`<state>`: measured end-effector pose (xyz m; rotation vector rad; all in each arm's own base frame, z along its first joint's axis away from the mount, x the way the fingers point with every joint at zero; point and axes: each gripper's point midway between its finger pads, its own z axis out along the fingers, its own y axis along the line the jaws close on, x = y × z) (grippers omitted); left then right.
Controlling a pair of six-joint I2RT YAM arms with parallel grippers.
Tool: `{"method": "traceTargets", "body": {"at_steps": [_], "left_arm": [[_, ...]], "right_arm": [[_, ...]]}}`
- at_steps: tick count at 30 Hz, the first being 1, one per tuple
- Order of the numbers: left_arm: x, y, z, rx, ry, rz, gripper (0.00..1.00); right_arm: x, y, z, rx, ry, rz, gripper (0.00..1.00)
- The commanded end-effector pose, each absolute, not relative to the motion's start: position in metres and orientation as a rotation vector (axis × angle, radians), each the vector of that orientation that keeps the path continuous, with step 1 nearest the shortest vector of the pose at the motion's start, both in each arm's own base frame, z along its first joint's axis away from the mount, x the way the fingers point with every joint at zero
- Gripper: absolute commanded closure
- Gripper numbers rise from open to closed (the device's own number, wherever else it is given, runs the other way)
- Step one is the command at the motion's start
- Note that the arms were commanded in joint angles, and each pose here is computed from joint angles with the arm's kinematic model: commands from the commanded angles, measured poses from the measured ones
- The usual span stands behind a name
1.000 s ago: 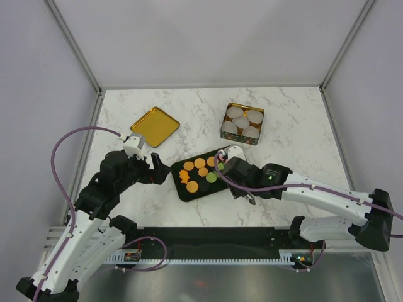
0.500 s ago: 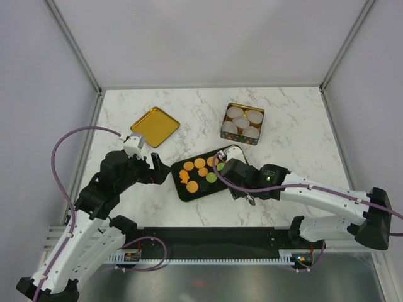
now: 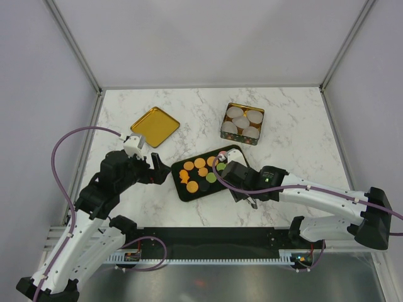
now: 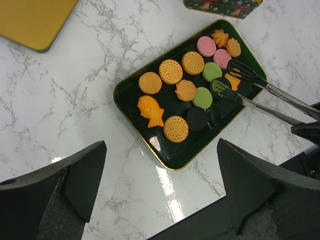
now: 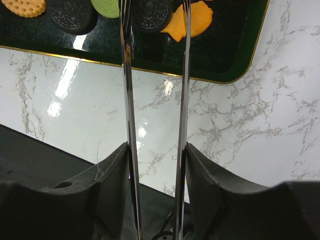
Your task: Pack the cookies
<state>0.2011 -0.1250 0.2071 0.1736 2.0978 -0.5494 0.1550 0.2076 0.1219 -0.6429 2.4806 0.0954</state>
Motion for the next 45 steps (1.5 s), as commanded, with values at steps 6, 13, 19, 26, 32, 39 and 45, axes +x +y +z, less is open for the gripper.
{"method": "traceTargets", "body": {"at_steps": [6, 13, 19, 26, 32, 39, 45], "left_arm": [[0.205, -0.127, 0.212, 0.152, 2.080, -0.564, 0.00], [0.205, -0.127, 0.212, 0.151, 2.081, -0.562, 0.00], [0.204, -0.127, 0.211, 0.152, 2.081, -0.563, 0.00], [0.205, -0.127, 0.211, 0.151, 2.083, -0.561, 0.00], [0.205, -0.127, 0.212, 0.151, 2.081, -0.562, 0.00], [0.204, -0.127, 0.212, 0.152, 2.080, -0.563, 0.00], [0.204, -0.128, 0.211, 0.153, 2.083, -0.564, 0.00]], "right_arm": [[0.156, 0.221, 0.134, -0.628, 2.442, 0.166, 0.46], [0.155, 0.220, 0.131, -0.627, 2.448, 0.161, 0.46], [0.156, 0.215, 0.127, -0.620, 2.453, 0.126, 0.54], [0.159, 0.211, 0.138, -0.610, 2.436, 0.101, 0.60], [0.170, 0.219, 0.177, -0.578, 2.363, 0.132, 0.61], [0.195, 0.231, 0.206, -0.530, 2.304, 0.123, 0.61], [0.262, 0.220, 0.233, -0.367, 2.272, 0.125, 0.60]]}}
